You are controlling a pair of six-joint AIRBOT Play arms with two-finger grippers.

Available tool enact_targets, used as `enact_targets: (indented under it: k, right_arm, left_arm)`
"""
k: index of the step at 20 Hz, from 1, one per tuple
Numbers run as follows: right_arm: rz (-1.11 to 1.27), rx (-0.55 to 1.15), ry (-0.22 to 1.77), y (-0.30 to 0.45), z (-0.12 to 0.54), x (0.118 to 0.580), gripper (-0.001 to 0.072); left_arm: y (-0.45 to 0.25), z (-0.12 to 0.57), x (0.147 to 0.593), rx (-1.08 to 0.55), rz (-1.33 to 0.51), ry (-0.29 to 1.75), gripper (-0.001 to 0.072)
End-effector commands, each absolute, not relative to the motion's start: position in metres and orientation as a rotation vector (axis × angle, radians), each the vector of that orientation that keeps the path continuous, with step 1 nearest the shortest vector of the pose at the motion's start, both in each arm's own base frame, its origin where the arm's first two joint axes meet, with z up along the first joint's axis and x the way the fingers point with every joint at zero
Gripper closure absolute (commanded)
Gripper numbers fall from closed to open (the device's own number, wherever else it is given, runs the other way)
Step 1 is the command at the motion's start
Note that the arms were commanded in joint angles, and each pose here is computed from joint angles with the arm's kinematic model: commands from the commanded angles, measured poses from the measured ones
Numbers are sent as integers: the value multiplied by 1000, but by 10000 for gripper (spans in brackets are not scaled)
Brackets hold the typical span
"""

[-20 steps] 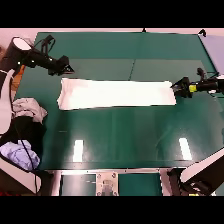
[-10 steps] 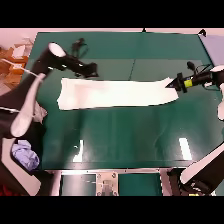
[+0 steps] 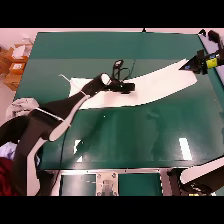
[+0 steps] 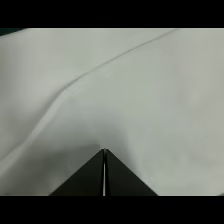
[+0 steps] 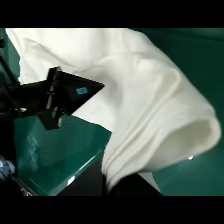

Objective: Fold the shirts.

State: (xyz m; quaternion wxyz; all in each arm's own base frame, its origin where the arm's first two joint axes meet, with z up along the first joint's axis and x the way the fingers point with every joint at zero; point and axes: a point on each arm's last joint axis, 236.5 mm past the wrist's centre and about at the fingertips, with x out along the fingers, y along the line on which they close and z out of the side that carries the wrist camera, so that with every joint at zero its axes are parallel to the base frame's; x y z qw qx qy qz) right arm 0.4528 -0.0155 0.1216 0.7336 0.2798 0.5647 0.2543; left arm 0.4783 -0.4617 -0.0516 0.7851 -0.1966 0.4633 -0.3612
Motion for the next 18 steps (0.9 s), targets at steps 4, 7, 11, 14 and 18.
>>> enact_targets:
  k: [4, 7, 11, 14, 18]
  right_arm:
    - [622, 576, 1172, 2, 170, 434, 699]
    - [627, 578, 1168, 3, 171, 434, 698]
    - [699, 616, 1130, 24, 188, 436, 699]
    - [756, 642, 1117, 66, 202, 442, 699]
    - [850, 629, 1140, 169, 197, 448, 698]
  left_arm:
    - [-524, -62, 459, -519, -853, 1037, 685]
    - [-519, -62, 448, -509, -882, 1104, 685]
    - [-450, -11, 468, -405, -947, 1115, 686]
    - [-337, 27, 491, -227, -826, 1150, 686]
    - [-184, 62, 491, -122, -608, 1253, 685]
